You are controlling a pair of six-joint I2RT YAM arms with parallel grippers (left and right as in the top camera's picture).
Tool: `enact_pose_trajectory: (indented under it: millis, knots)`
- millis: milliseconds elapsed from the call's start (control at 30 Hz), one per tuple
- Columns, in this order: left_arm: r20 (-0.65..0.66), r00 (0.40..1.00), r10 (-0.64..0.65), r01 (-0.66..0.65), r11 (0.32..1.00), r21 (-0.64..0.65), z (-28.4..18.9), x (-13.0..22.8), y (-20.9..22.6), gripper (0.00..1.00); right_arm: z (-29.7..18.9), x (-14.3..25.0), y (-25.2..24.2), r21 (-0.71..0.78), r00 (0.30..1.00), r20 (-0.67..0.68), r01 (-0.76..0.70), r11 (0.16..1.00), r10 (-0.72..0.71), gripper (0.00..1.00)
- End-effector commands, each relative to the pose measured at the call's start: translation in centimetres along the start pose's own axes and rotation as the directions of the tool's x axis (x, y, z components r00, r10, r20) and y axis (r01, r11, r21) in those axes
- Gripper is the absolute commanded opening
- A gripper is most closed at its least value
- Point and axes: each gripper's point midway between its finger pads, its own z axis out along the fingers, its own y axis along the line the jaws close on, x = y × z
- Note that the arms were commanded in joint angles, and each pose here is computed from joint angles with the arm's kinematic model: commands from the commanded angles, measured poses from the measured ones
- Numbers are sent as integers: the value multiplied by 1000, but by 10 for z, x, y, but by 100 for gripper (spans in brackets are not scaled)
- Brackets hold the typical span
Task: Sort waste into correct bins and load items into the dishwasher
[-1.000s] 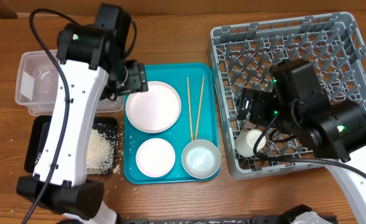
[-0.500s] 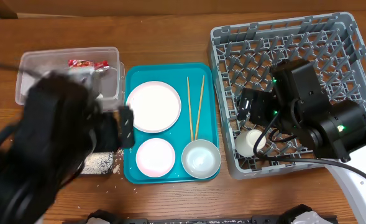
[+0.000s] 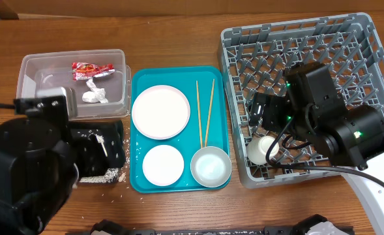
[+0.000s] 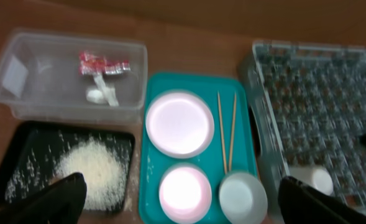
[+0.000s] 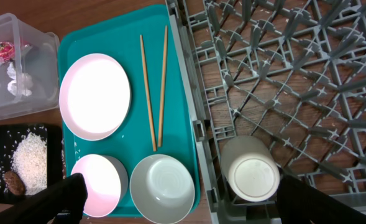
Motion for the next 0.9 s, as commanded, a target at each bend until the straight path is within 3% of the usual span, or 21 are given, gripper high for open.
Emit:
enact_pose_trajectory:
  millis: [0, 167, 533, 867]
  knots:
    - [131, 983, 125, -115, 990, -81, 0, -24, 15, 100, -5, -4, 1, -5, 1000, 20, 1, 1000, -1, 100]
    - [320, 887, 334, -367, 929, 47, -2, -34, -10, 100, -5, -4, 1, -5, 1000, 20, 1, 1000, -1, 100]
    - [484, 825, 293, -302, 951, -60, 22, 23, 33, 100, -5, -4, 1, -5, 1000, 20, 1, 1000, -1, 100]
    - [679, 684, 267, -334, 942, -33, 71, 66, 37, 100, -5, -4, 1, -5, 1000, 20, 1, 1000, -1, 100]
